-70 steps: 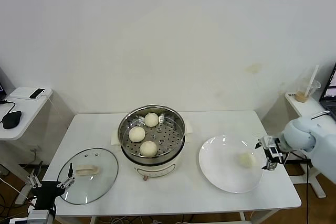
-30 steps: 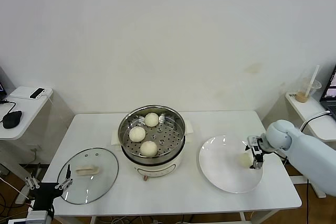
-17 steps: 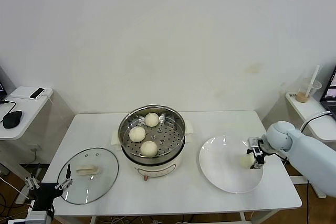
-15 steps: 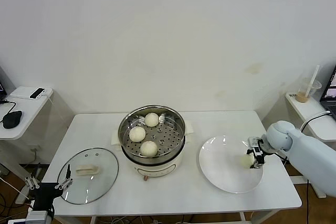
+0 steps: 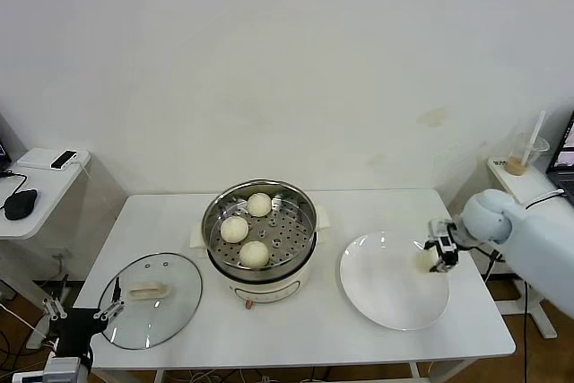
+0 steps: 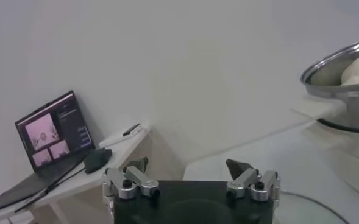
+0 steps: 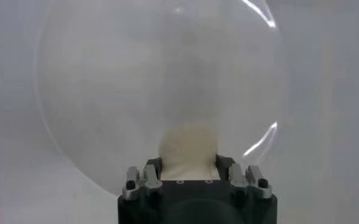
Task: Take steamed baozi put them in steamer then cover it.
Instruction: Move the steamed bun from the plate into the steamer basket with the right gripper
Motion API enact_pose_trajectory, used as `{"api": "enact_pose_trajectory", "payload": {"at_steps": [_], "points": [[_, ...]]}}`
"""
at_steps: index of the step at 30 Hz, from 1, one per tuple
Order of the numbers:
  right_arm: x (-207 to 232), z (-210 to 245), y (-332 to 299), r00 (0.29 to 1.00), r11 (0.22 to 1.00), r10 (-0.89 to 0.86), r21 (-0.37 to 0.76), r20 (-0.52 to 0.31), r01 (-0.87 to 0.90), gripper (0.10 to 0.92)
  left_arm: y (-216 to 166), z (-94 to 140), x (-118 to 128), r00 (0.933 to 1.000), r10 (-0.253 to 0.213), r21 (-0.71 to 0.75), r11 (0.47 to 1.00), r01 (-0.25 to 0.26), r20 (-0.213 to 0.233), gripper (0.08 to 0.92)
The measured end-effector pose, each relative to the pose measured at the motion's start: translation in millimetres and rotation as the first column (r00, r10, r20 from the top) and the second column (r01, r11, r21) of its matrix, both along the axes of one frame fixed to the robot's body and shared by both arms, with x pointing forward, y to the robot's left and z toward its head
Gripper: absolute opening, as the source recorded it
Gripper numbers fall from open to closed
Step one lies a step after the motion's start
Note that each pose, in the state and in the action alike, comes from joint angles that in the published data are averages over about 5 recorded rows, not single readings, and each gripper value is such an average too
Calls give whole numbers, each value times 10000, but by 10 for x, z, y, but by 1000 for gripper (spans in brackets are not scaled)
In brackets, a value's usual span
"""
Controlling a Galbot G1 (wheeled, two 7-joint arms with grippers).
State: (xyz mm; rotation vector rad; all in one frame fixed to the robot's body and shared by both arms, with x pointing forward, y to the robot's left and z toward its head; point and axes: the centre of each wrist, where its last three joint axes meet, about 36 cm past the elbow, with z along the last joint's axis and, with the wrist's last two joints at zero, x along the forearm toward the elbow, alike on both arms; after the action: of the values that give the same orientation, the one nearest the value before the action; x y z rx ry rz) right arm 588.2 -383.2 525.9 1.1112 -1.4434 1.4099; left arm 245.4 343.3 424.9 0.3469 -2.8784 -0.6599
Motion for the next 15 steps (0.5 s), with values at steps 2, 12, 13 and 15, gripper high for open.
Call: {"api": "enact_pose_trajectory", "payload": {"at_steps": [2,12,13,15], "points": [[29,173,55,9996,9999,95,83,250,-97,570,0,6,8,10000,-27,17,10000,27,17,823],[183,1114,689,9840,9927,875,691,1552,-991,577,6,31,56,9999,-125,41,9999,124,103,823],[203,1202,777,9817,9911,950,766,1652,-1088,577,10,28,58,9999,-126,42,9999,125,95,823],[241,1364,966,9772,9874,1097,926,1820,-1281,578,17,22,62,9999,-126,44,9999,126,78,823]]}}
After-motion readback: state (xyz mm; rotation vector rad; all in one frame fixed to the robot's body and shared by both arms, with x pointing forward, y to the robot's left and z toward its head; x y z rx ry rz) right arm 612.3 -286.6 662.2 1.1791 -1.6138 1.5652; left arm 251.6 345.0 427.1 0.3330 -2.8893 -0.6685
